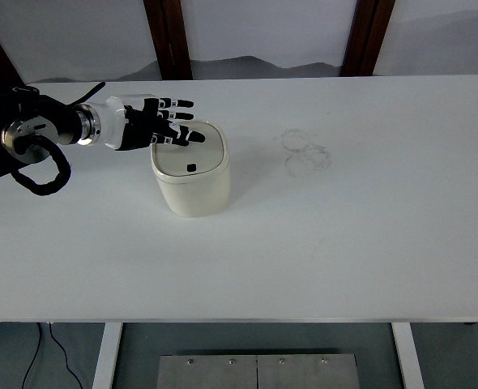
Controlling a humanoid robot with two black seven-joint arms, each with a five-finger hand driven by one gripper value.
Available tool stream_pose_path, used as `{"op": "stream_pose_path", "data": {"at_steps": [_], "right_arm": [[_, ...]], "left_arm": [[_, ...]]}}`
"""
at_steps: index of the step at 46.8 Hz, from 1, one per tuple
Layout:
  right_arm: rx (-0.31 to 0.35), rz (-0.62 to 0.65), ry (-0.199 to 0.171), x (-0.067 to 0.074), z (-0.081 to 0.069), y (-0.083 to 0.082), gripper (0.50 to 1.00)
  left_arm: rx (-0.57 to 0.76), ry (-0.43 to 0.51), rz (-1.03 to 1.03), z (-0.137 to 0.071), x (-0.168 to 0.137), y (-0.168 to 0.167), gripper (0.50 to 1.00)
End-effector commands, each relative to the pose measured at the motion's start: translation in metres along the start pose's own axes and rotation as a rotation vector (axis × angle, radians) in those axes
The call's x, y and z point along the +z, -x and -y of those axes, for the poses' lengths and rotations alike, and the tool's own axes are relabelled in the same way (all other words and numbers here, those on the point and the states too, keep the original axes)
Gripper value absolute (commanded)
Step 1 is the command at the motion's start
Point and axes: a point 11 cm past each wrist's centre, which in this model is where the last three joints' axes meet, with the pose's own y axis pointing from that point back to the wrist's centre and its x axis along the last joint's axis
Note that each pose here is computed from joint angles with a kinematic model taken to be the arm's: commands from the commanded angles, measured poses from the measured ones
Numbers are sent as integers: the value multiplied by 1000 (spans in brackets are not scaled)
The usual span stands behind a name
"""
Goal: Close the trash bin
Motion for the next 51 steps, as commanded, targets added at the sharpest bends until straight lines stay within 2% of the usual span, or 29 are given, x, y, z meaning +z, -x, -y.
{"op": "stream_pose_path", "data": {"at_steps": [1,17,39,51], "right_arm": [[0,0,0,0,0,0,995],[-1,0,0,0,0,0,995],[-1,1,0,0,0,0,995],[-1,1,0,0,0,0,995]], "left_arm": [[0,0,0,0,0,0,1000],[5,15,1,-2,6,-2,1000],[9,84,41,-13,43,1,1000],[40,134,58,-21,66,-7,1000]]}}
